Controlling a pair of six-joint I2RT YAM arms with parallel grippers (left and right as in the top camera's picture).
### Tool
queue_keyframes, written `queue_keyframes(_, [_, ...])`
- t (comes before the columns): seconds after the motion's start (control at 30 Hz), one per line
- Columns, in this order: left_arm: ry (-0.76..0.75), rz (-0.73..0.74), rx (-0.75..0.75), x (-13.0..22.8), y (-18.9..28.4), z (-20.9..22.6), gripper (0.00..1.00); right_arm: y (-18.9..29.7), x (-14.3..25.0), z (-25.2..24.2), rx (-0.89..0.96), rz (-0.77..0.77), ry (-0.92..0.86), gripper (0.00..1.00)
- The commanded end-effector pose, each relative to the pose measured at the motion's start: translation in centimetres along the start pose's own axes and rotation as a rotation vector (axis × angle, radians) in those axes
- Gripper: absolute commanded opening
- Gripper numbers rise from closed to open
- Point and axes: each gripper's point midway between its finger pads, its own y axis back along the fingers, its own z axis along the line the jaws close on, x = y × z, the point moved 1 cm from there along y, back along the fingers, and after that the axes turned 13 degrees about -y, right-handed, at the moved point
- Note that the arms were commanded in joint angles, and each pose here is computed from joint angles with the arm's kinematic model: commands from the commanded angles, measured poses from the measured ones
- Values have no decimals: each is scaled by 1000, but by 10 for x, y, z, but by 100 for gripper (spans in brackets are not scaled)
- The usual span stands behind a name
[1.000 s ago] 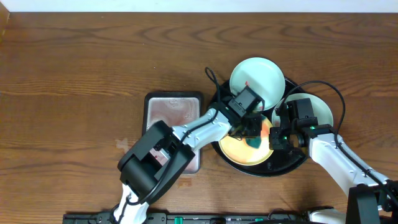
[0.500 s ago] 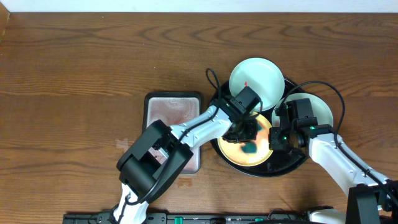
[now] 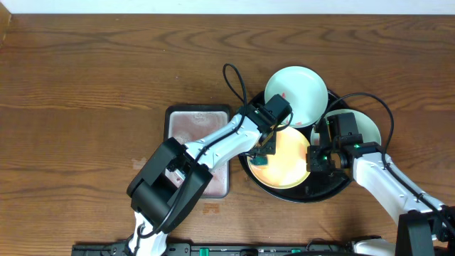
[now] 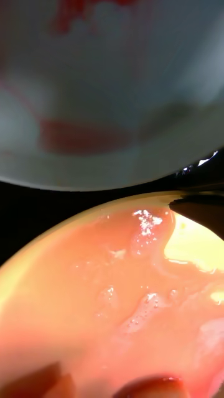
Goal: Clean dirty plates on tray and stack at the side
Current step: 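Scrub the yellow plate with the sponge held in the left gripper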
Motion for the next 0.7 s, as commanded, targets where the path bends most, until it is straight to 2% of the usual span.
queue_keyframes(0.0, [24,-46,-42,-15,-13,17,8,-1,0,-8,54,-5,27,1])
queue_keyframes(0.13, [12,-67,191,-25,-12,-27,8,-1,0,-8,54,-5,27,1])
queue_keyframes(0.2, [3,-69,252,-25,-11,-43,8,-1,0,-8,54,-5,27,1])
queue_keyframes(0.53, [-59,43,390,17,-8,-100,8,-1,2,-9,58,5,25,1])
queue_keyframes(0.67, [-70,84,341,31,-11,-96,8,-1,3,-10,60,10,24,1])
